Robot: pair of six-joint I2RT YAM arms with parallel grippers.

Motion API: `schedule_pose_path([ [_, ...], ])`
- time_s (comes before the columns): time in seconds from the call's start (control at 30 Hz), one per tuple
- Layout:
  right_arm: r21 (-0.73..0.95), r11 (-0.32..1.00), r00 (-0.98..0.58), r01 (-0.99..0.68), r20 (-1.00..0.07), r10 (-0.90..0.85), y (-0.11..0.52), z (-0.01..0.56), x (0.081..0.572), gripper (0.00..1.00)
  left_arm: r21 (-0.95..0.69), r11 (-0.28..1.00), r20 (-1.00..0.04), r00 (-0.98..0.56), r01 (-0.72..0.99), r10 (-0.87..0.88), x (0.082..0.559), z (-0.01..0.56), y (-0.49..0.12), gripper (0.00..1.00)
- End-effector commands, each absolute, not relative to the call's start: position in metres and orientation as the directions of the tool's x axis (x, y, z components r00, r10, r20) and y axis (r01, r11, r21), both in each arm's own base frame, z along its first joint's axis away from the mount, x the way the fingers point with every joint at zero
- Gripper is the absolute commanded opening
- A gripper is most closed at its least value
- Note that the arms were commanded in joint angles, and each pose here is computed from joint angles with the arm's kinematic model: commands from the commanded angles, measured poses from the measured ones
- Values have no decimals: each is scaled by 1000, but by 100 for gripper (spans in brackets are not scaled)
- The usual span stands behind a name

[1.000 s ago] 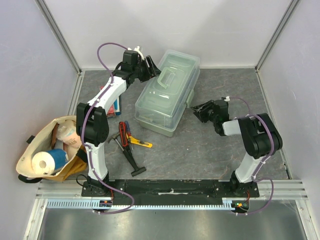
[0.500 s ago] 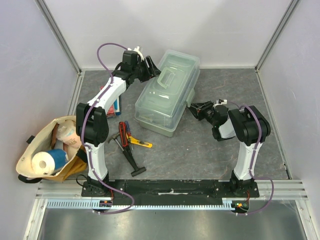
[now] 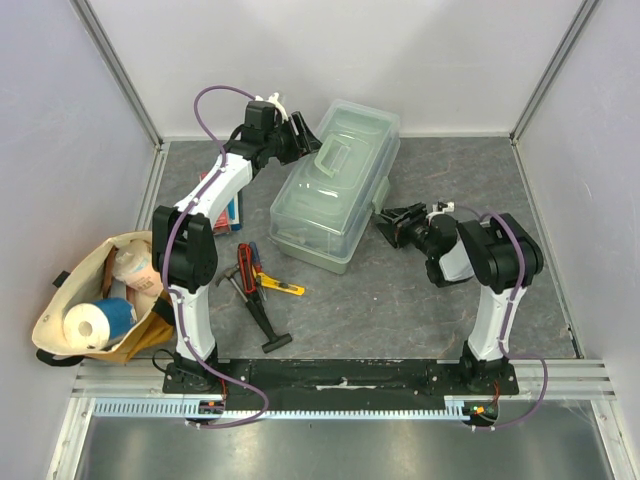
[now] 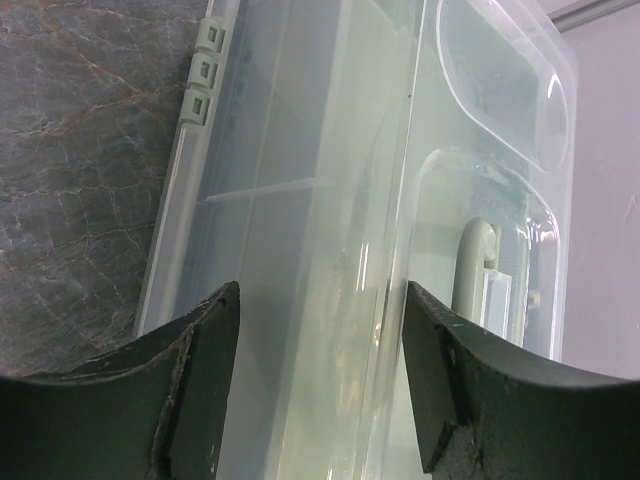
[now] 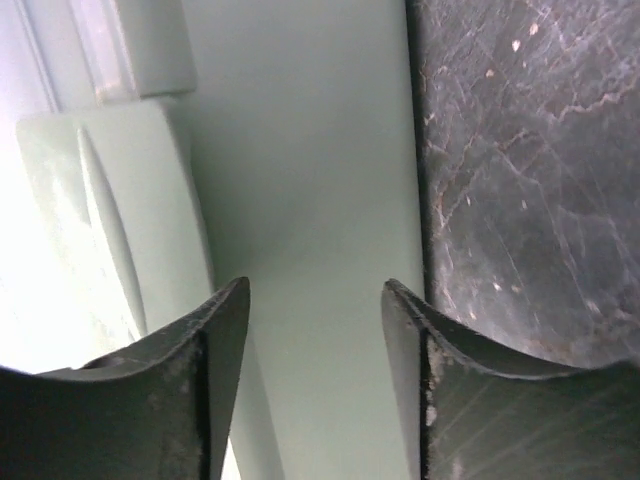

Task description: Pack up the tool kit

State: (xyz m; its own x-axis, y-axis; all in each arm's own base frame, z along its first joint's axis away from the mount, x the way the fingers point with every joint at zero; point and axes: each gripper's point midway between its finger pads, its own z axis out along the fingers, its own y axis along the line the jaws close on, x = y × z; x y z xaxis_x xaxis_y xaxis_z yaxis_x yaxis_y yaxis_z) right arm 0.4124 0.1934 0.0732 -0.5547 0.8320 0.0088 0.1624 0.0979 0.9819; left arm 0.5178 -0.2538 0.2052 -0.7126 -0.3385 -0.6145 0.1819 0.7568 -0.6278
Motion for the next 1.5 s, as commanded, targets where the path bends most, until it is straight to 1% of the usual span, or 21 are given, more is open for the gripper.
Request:
schedule_pose_path([
  [0.0,917,161,-494,-365,-338,801,197,196,398,66,-640,758,-418,-884,125,-208,458,152,-273,67],
  [0.17,861,403,-428,-310,-505,749,186,188,398,76,-643,754,-427,-880,134,-207,459,154,-274,66],
  [0.33,779,563,-400,-277,-626,669,183,182,393,80,-647,750,-428,-879,134,-212,460,153,-274,66],
  [0.5,637,738,-409,-224,-749,522,182,161,392,79,-651,746,-425,-881,138,-208,460,151,-276,66],
  [0.63,575,803,-387,-156,-783,486,168,161,391,79,-651,746,-429,-880,143,-206,459,153,-277,66],
  [0.7,536,842,-362,-59,-798,483,149,164,395,78,-645,749,-444,-872,151,-206,460,157,-275,66],
  [0.77,494,868,-333,45,-812,480,128,170,396,78,-633,758,-463,-861,156,-210,462,165,-272,66],
  [0.8,463,876,-323,134,-815,480,112,166,393,78,-619,769,-485,-848,160,-213,465,171,-268,66],
  [0.83,459,872,-306,173,-816,490,105,171,392,79,-605,780,-500,-839,162,-213,466,175,-265,66],
  [0.9,433,873,-301,223,-822,484,94,176,387,79,-582,794,-539,-815,176,-214,468,189,-261,66],
  [1.0,439,865,-289,242,-819,496,90,187,383,80,-541,822,-593,-774,178,-223,474,208,-250,66],
  [1.13,456,865,-304,208,-810,501,96,202,380,81,-469,870,-661,-714,151,-232,480,230,-232,66],
  [1.27,485,870,-343,92,-805,485,117,225,381,82,-439,881,-717,-660,177,-225,479,257,-224,67],
  [1.33,501,865,-369,24,-800,474,131,235,382,82,-452,861,-724,-659,233,-202,474,265,-231,68],
  [1.4,522,852,-391,-40,-793,467,144,247,383,82,-486,813,-714,-682,321,-157,467,268,-247,68],
  [1.47,536,839,-405,-88,-789,462,154,257,385,82,-511,785,-690,-712,351,-131,461,261,-257,68],
])
